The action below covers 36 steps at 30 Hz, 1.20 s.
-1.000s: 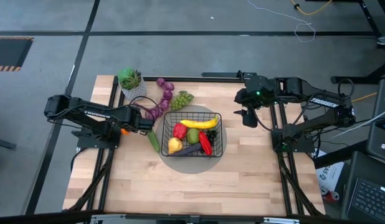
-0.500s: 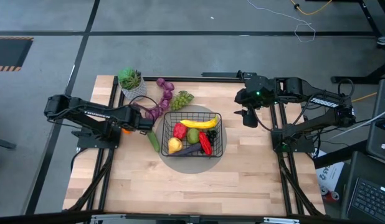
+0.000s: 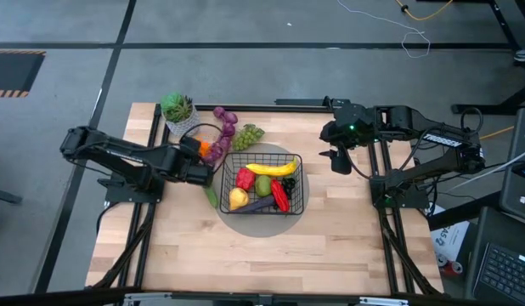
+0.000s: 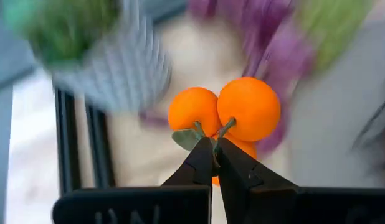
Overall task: Build produce basket
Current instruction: Put the orange tangerines into the black wire basket
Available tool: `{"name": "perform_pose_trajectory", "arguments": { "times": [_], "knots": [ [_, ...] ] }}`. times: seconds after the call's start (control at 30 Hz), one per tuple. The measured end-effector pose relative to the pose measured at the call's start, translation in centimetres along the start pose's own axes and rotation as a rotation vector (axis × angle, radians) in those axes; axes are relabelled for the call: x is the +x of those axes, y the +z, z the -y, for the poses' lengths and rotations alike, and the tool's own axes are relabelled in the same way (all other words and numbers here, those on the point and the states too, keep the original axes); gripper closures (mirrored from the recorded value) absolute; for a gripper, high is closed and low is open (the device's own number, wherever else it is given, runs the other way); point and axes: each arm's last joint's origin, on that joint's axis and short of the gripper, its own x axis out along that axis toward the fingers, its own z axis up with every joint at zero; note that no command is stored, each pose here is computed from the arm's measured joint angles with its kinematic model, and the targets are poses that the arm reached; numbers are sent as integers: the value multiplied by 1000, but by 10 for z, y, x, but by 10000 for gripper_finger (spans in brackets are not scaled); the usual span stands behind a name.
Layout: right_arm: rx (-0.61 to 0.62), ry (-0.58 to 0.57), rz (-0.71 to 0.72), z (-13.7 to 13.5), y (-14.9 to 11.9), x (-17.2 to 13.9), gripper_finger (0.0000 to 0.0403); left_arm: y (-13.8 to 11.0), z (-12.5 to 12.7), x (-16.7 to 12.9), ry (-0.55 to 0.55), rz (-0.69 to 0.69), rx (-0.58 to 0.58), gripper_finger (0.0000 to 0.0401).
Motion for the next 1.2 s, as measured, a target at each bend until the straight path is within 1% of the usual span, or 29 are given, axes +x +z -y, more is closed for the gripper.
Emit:
{"name": "perform_pose_trajectory", "arguments": {
  "times": [0.1, 0.2, 0.37, 0.47, 0.57, 0.63, 0.8, 0.97, 1.2],
  "knots": [
    [0, 0, 0, 0, 0, 0, 166, 15, 9, -23, -72, 169, 9, 400],
    [0, 0, 0, 0, 0, 0, 166, 24, 22, -44, -173, 287, 47, 400],
    [0, 0, 0, 0, 0, 0, 166, 28, 45, -72, -371, 393, 157, 398],
    [0, 0, 0, 0, 0, 0, 166, 29, 53, -83, -445, 445, 210, 393],
    [0, 0, 0, 0, 0, 0, 166, 30, 59, -88, -474, 482, 242, 384],
    [1, 0, 0, 0, 0, 0, 166, 32, 61, -91, -489, 500, 235, 379],
    [0, 0, -1, 0, 0, 0, 166, 32, 61, -91, -496, 499, 229, 371],
    [0, 0, -1, 0, 0, 0, 166, 31, 62, -92, -528, 483, 264, 374],
    [1, 0, -1, 0, 0, 0, 166, 31, 62, -92, -530, 482, 268, 371]
  ]
}}
